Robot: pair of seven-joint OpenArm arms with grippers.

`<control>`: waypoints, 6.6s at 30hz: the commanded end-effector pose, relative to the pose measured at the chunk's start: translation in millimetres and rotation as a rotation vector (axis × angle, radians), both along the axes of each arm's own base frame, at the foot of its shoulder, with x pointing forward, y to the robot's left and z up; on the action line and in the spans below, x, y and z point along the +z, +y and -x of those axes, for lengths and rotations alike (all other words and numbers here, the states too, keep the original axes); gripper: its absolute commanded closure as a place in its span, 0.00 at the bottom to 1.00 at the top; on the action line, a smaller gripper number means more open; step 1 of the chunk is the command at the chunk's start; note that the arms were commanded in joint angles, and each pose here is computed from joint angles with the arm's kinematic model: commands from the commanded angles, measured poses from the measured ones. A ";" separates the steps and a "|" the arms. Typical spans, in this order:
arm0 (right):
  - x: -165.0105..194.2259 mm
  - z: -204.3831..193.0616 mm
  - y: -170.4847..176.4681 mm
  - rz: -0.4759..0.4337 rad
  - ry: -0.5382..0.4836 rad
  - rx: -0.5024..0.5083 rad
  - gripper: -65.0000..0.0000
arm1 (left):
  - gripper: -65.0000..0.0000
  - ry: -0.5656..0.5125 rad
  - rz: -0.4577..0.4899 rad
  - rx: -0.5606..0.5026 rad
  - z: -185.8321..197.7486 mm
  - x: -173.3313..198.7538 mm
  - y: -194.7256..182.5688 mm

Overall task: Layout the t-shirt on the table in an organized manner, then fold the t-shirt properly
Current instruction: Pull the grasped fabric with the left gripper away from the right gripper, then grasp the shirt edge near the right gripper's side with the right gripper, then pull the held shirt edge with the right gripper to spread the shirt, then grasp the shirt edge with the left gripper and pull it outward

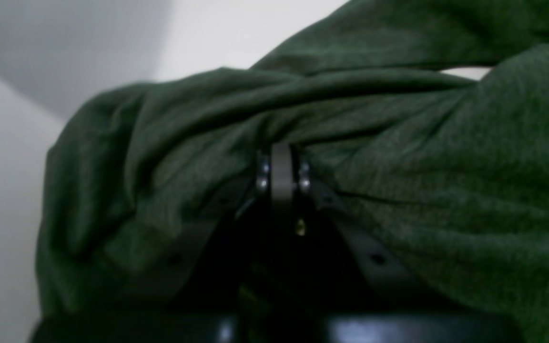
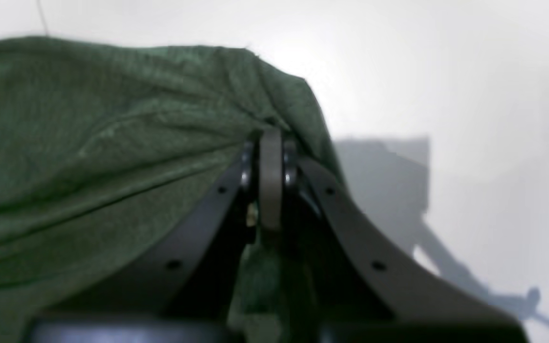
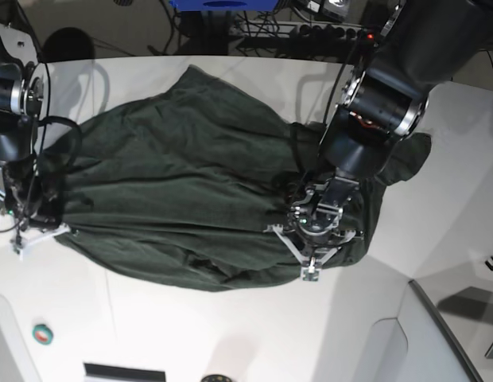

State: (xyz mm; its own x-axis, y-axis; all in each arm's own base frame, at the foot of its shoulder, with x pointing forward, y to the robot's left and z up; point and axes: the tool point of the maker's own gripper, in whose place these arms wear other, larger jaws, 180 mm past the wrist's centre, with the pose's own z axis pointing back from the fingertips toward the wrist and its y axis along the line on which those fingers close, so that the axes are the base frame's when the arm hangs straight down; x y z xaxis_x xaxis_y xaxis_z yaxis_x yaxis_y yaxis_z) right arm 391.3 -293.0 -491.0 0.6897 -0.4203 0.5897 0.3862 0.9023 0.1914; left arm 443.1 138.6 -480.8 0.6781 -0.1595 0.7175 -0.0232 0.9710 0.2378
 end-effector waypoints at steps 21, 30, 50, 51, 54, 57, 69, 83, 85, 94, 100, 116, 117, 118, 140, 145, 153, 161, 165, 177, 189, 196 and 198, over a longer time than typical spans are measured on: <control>136.3 62.3 37.3 0.028 -0.193 0.086 0.94 | 1.00 -0.176 0.092 -0.096 11.4 106.7 1.3; 84.5 144.0 92.8 -0.113 -0.020 0.062 0.51 | 1.00 -0.168 0.093 0.209 109.2 90.1 123.9; 90.7 115.4 224.0 0.074 0.029 0.760 0.50 | 0.66 -0.035 0.017 0.476 237.1 65.7 253.8; 88.0 115.2 229.2 0.086 0.038 0.794 0.50 | 0.66 -0.026 0.015 0.475 241.1 64.1 255.3; 68.5 108.9 236.4 0.111 0.093 0.847 0.50 | 0.66 -0.003 0.015 0.479 248.7 56.7 256.2; 45.3 104.6 234.7 0.137 0.155 0.868 0.51 | 0.66 -0.001 0.016 0.479 250.0 55.9 255.8; 16.0 105.8 236.8 0.133 0.157 0.856 0.52 | 0.66 0.000 0.039 0.484 248.5 50.4 247.0; 18.0 108.8 239.2 0.123 0.149 0.854 0.99 | 0.66 0.002 0.050 0.485 248.5 47.6 242.4; 23.4 113.0 242.8 0.116 0.132 0.863 0.99 | 0.66 0.001 0.049 0.487 248.8 48.1 243.4; 38.5 148.9 227.7 0.045 0.118 0.768 0.99 | 0.66 -0.001 0.047 0.491 249.2 49.1 245.3; 36.1 156.4 211.6 0.063 0.143 0.752 0.99 | 0.66 -0.011 0.052 0.482 242.6 50.7 242.3; 57.4 166.3 122.2 0.055 0.109 0.395 0.51 | 0.66 -0.023 0.053 0.479 237.4 54.4 242.4; 55.2 172.0 118.4 0.053 0.125 0.383 0.51 | 0.66 -0.025 0.052 0.479 237.3 54.6 242.4; 51.0 179.3 121.9 0.045 0.156 0.397 0.51 | 0.66 -0.023 0.051 0.479 237.5 54.5 243.0; -10.8 232.9 146.1 -0.026 0.416 0.476 0.98 | 0.66 -0.051 0.060 0.480 223.6 60.8 243.6; -5.8 236.4 128.8 -0.025 0.430 0.418 0.99 | 0.66 -0.057 0.068 0.481 222.2 61.3 241.4; 66.7 200.9 127.6 0.017 0.263 0.424 0.97 | 0.66 -0.115 0.134 0.290 160.5 96.0 172.6; 93.6 133.8 94.1 0.053 0.172 0.333 0.46 | 0.71 -0.131 0.267 -0.017 84.4 99.6 30.9; 92.3 146.8 88.7 0.035 0.221 0.310 0.42 | 0.99 -0.073 0.283 -0.064 68.0 80.0 0.8; 43.3 91.7 10.0 0.098 0.195 0.155 1.00 | 1.00 0.056 0.281 0.027 41.1 9.4 1.9; -16.8 55.6 15.9 0.155 0.293 0.226 0.95 | 1.00 0.078 0.100 -0.021 34.6 -18.9 18.2; -0.8 6.8 -1.2 0.232 0.232 0.215 0.94 | 1.00 -0.011 0.069 -0.030 -8.0 6.2 25.3; 3.3 -0.1 -8.9 0.236 0.227 0.191 0.94 | 1.00 -0.037 0.081 -0.018 -21.1 16.9 26.1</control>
